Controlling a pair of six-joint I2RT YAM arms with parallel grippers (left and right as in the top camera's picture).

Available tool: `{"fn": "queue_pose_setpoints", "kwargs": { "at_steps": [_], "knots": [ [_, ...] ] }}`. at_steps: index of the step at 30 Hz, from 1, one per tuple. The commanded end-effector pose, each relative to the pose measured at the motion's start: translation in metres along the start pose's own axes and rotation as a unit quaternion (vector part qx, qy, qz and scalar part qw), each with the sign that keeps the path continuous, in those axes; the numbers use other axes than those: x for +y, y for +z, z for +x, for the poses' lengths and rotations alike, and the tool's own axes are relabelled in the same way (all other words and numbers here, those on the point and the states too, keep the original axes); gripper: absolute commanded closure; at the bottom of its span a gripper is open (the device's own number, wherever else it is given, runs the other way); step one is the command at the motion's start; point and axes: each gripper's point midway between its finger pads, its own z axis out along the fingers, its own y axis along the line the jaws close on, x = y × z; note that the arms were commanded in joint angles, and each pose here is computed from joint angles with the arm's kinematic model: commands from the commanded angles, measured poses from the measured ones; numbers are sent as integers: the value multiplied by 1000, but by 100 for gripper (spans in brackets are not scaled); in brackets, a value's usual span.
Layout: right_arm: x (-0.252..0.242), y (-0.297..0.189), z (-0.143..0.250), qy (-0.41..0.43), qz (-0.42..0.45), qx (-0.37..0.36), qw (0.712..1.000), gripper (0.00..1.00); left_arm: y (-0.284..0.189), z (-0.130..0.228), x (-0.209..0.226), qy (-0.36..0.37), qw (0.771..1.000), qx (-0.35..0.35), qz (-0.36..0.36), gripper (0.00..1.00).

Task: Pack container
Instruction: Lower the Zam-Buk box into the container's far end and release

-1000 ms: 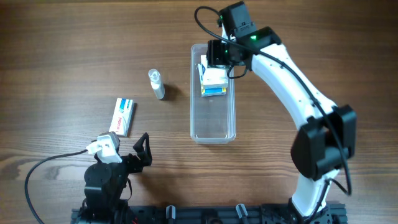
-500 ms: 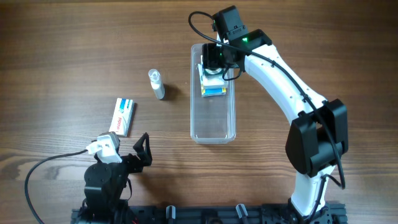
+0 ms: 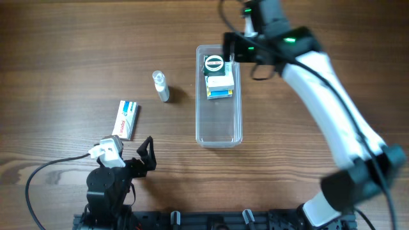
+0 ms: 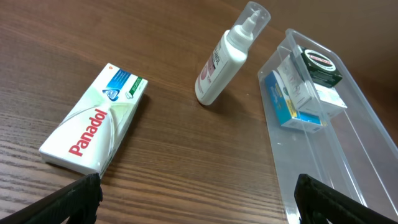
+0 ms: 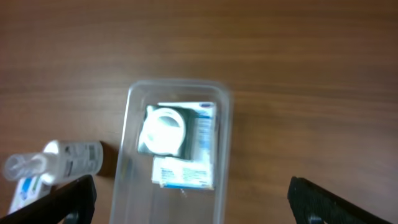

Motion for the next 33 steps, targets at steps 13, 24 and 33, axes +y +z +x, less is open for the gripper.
{"fn": "queue_pose_setpoints", "kwargs": {
  "at_steps": [13, 24, 33],
  "knots": [
    [-5, -102, 82, 22, -46, 126, 991, 0, 0, -2, 1, 8, 1000, -6, -2, 0],
    [-7, -101, 79, 18, -42, 118, 992, 0, 0, -2, 1, 8, 1000, -6, -3, 0],
    [-7, -101, 79, 18, -42, 118, 992, 0, 0, -2, 1, 8, 1000, -6, -2, 0]
  ]
}}
